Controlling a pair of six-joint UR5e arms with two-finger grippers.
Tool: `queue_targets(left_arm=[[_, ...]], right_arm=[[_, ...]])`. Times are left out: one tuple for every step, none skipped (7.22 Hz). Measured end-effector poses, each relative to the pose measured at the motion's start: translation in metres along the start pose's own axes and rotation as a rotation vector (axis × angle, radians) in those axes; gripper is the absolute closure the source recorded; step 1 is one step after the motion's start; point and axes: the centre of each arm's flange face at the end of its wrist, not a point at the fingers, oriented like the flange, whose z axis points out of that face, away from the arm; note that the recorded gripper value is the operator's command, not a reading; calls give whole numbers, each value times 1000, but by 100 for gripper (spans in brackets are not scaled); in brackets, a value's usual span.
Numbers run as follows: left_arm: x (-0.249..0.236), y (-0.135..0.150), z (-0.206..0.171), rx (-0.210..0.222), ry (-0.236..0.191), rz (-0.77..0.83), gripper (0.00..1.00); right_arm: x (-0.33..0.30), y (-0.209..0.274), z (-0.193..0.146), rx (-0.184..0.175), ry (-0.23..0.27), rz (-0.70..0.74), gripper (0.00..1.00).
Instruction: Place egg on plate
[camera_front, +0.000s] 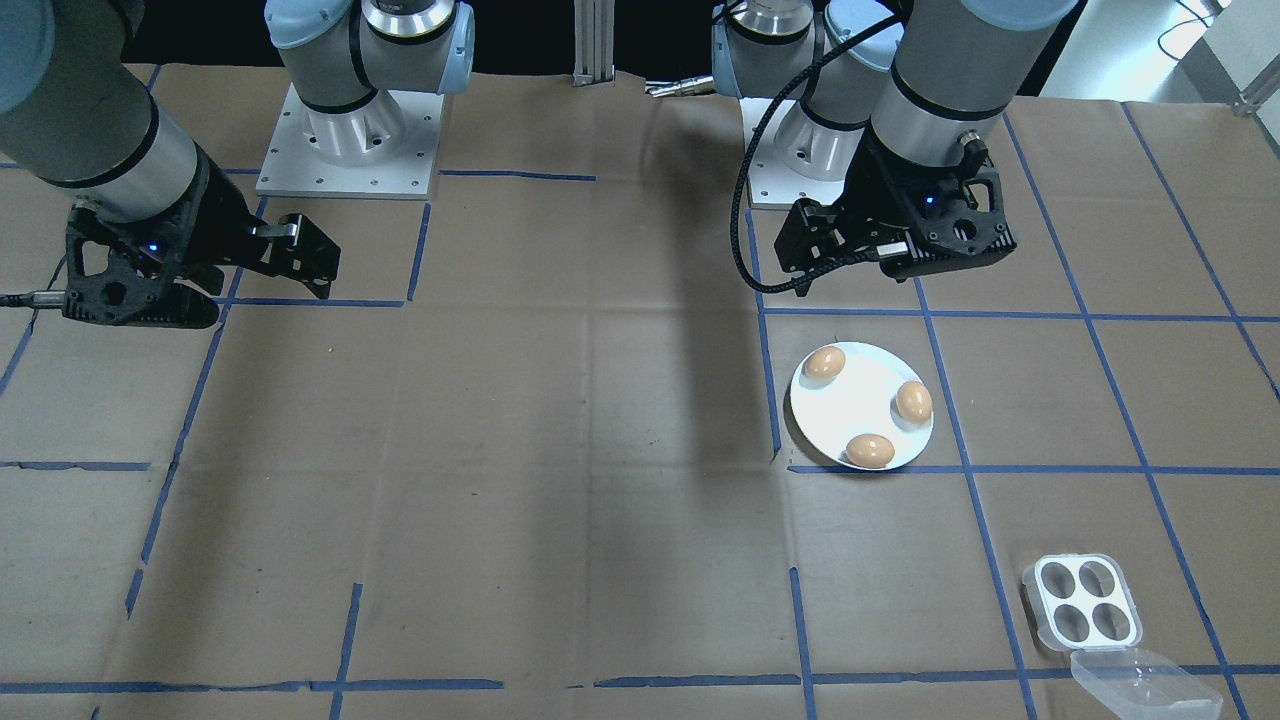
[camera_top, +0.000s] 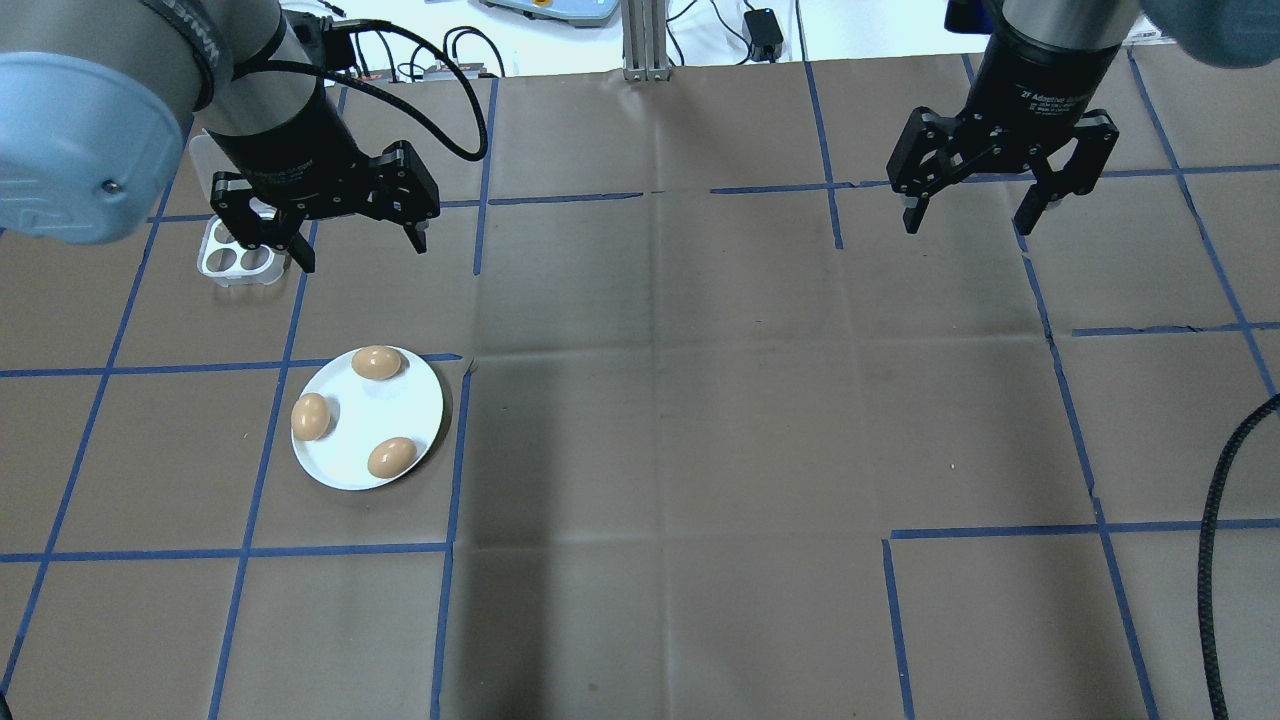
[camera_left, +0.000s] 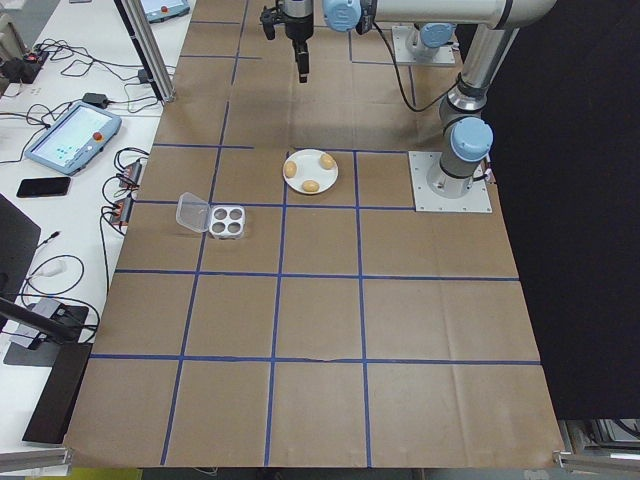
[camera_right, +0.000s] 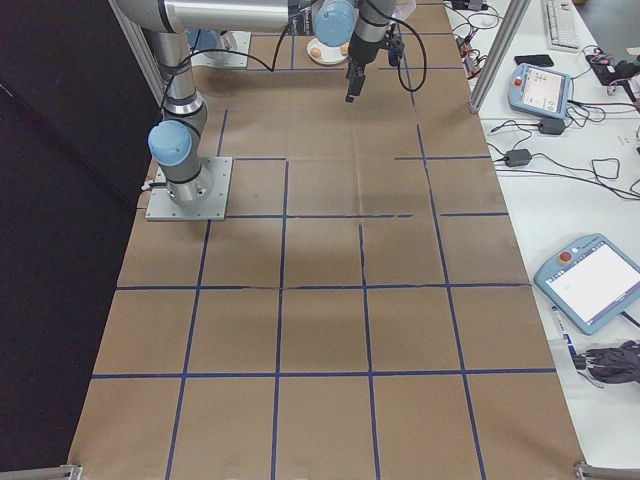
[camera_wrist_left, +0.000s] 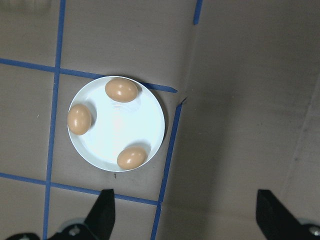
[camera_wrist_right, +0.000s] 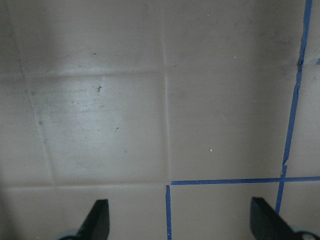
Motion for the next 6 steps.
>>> queue_targets(left_arm=[[0,4,-5,10,2,9,0],[-1,6,-9,17,3,24,0],[-3,6,-10,19,5,44,0],[-4,6,-9,18,5,67,0],[-5,6,-10,18,5,88,0],[-5,6,-9,18,6,98,0]], right_arm=[[0,0,0,0,0,0,0],[0,0,0,0,0,0,0],[0,0,0,0,0,0,0],[0,0,0,0,0,0,0],[0,0,0,0,0,0,0],[0,0,0,0,0,0,0]])
